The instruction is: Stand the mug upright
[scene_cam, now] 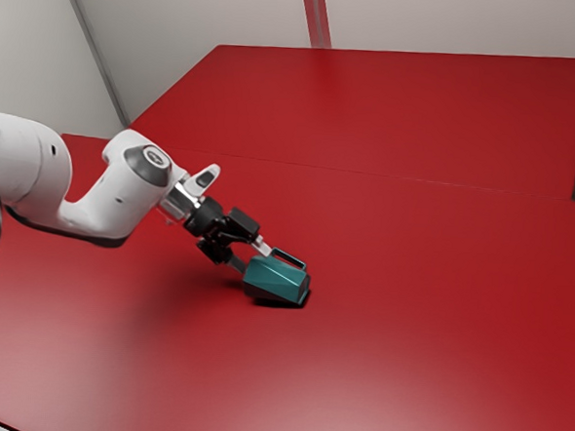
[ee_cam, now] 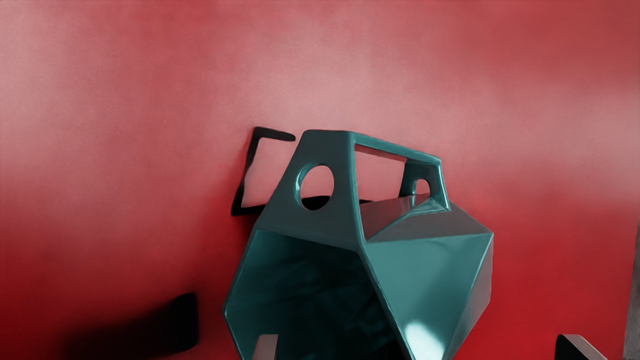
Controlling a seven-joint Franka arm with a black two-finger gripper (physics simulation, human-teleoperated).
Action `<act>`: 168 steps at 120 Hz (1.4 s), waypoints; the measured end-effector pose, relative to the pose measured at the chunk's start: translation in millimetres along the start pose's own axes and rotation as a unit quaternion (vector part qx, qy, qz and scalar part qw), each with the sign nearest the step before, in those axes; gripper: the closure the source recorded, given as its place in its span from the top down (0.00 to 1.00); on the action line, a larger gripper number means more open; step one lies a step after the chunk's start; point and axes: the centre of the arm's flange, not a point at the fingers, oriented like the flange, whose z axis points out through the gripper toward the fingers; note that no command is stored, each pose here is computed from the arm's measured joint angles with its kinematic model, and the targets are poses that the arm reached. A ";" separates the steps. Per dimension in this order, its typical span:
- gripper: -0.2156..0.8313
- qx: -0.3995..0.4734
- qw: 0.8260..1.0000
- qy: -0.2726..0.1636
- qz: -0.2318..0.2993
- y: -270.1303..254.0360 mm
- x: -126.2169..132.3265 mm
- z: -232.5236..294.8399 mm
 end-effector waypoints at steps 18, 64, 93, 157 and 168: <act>0.79 -0.019 1.000 0.002 0.007 -0.8 0.6 10.7; 0.22 -0.052 0.998 -0.001 0.030 1.4 -1.4 9.7; 0.09 -0.067 0.996 -0.006 0.055 15.7 -0.9 1.2; 0.05 0.134 0.972 -0.075 0.176 57.1 12.7 -106.0; 0.05 0.192 0.961 -0.088 0.179 51.6 14.6 -114.0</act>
